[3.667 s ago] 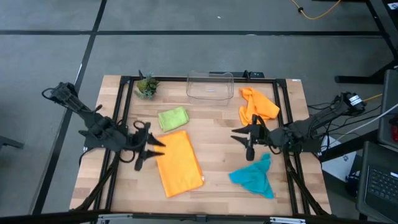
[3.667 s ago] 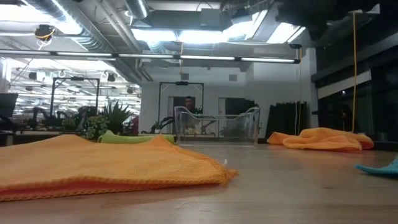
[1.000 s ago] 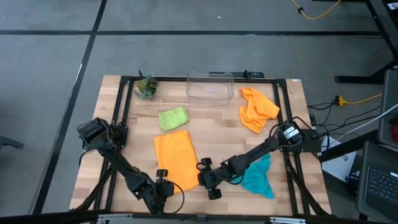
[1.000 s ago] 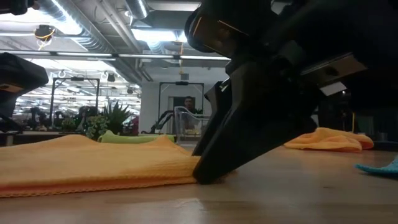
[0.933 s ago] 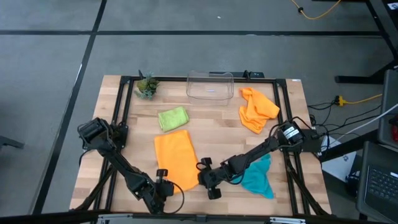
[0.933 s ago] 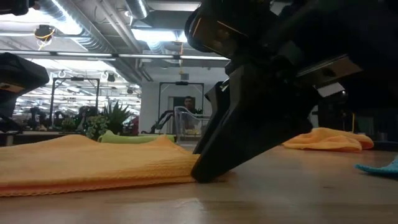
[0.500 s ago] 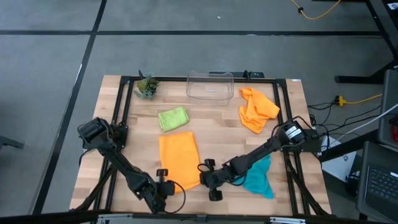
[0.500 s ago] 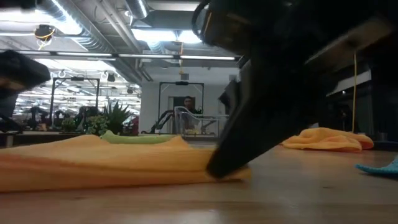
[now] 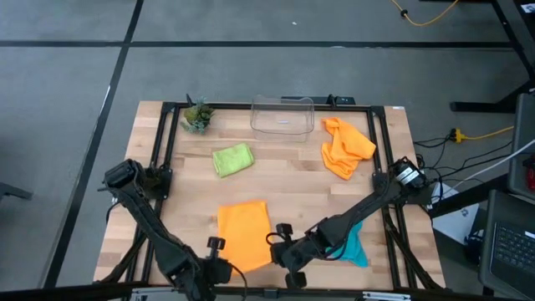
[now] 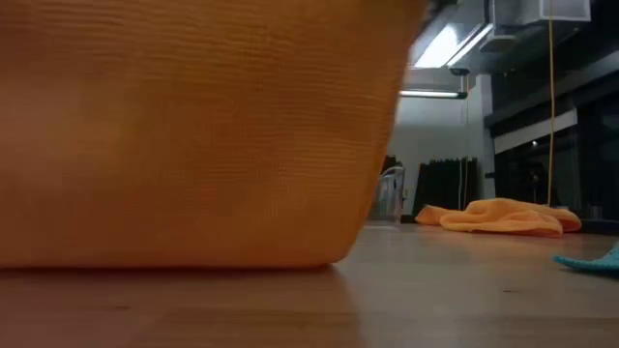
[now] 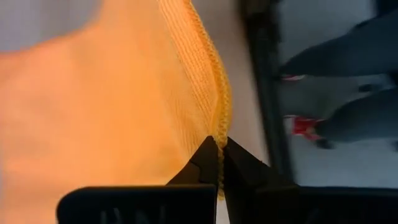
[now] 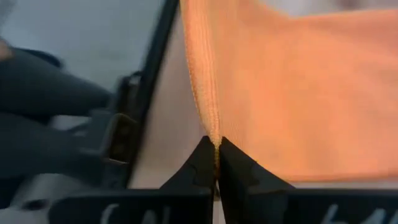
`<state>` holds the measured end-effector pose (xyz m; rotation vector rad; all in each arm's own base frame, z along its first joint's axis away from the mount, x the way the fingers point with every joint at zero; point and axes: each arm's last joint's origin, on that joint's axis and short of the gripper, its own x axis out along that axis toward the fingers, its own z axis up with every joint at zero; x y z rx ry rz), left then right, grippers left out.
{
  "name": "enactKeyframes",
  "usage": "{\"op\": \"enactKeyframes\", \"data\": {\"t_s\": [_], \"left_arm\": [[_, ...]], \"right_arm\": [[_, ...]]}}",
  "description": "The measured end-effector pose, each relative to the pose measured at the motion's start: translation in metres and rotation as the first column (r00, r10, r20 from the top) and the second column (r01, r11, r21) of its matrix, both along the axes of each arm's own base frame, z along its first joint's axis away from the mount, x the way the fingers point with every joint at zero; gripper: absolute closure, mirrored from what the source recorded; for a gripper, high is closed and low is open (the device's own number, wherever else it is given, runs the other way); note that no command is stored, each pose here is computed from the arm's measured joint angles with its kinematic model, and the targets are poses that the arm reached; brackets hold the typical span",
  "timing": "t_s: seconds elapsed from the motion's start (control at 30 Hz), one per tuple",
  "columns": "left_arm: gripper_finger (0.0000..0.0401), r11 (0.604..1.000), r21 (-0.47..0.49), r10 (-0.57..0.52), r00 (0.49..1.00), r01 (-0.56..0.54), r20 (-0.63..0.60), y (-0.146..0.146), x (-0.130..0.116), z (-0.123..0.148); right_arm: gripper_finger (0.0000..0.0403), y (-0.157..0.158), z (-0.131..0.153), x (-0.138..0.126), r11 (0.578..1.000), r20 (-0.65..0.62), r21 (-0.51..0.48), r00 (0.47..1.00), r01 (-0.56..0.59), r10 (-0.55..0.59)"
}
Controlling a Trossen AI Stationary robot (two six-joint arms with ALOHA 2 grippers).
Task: Fold microfiber towels
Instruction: Fold the bottom microfiber cloth
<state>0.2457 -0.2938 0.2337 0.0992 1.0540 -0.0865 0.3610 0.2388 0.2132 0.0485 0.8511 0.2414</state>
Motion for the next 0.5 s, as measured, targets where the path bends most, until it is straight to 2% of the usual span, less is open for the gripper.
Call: {"op": "enactKeyframes", "data": {"t_s": [0.13,0.23,0.5], "left_arm": [[0.0401,0.991,0.131,0.021,1.000,-0.019,-0.016,0.008,-0.005,0.010],[0.0401,0.978,0.205,0.043,0.998,-0.032,-0.049,0.018,-0.005,0.008],[0.0401,0.943,0.321,0.131,0.985,-0.088,-0.114,0.050,0.004,-0.021]], "right_arm": [[0.0396,-0.005,0.013,0.004,0.989,0.042,-0.132,0.997,0.066,-0.060],[0.0396,-0.017,0.012,0.009,0.976,0.050,-0.199,0.995,0.090,-0.081],[0.0396,-0.064,-0.012,0.026,0.913,0.077,-0.326,0.970,0.245,-0.232]]}}
